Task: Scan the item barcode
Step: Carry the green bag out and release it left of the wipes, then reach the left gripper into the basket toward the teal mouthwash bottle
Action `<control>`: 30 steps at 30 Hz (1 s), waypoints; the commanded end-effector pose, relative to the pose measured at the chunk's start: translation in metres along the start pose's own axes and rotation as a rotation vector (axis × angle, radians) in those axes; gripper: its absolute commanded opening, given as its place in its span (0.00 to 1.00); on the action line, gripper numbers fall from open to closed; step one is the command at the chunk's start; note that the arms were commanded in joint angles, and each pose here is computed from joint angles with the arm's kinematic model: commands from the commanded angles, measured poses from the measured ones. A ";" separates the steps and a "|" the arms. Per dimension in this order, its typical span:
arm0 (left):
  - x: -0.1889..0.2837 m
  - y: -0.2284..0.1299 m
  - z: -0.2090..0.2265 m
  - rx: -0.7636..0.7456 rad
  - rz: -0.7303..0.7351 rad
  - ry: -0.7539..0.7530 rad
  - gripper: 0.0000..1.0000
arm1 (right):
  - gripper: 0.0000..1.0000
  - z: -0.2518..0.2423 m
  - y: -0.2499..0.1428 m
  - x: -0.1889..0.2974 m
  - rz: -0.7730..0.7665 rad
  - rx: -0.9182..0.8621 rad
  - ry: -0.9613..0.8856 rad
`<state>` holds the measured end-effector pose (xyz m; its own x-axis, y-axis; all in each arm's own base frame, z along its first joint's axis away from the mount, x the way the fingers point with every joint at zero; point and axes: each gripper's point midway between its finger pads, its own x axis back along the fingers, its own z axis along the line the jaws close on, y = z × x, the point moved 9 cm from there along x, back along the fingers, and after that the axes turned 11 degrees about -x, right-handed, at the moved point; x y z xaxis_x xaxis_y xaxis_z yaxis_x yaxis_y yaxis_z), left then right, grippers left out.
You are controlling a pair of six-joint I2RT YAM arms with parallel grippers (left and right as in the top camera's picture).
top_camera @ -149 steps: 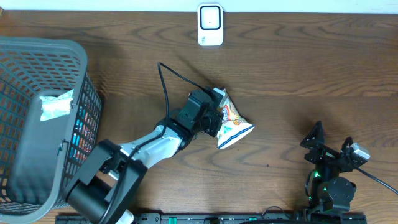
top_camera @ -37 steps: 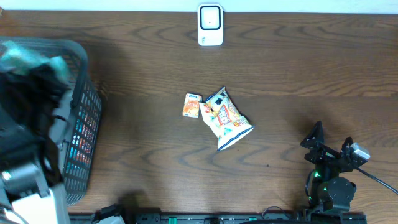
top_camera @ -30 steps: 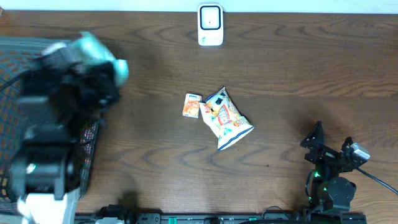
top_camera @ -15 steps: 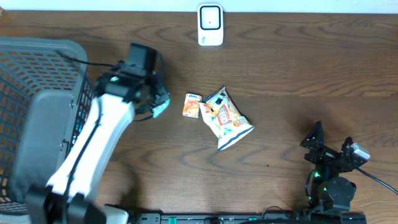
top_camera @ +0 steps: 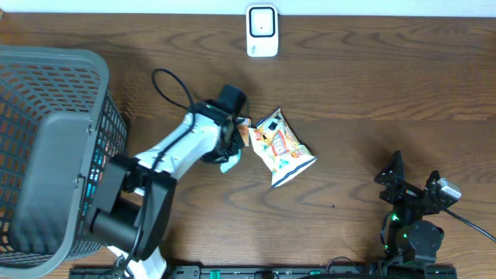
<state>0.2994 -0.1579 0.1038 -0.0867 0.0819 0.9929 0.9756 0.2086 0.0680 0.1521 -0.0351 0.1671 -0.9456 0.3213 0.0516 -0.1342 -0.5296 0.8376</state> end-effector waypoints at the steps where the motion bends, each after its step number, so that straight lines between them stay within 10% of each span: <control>1: -0.002 -0.010 -0.014 -0.046 0.002 -0.027 0.17 | 0.99 0.000 0.000 0.000 -0.003 -0.012 0.000; 5: 0.003 -0.016 -0.025 -0.138 -0.015 -0.046 0.80 | 0.99 0.000 0.000 0.000 -0.003 -0.012 0.000; 8: 0.020 -0.016 -0.023 -0.157 -0.023 -0.030 0.95 | 0.99 0.000 0.000 0.000 -0.003 -0.012 0.000; 20: 0.264 0.008 0.025 -0.226 -0.629 0.024 1.00 | 0.99 0.000 0.000 0.000 -0.003 -0.012 0.000; 30: 0.323 -0.013 0.197 0.695 -0.769 0.178 1.00 | 0.99 0.000 0.000 0.000 -0.003 -0.012 0.000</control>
<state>0.2263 0.0145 0.4191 -0.6904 -0.2991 0.6587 0.5306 0.4097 0.7421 0.1521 -0.0351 0.1671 -0.9456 0.3213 0.0516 -0.1343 -0.5299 0.8373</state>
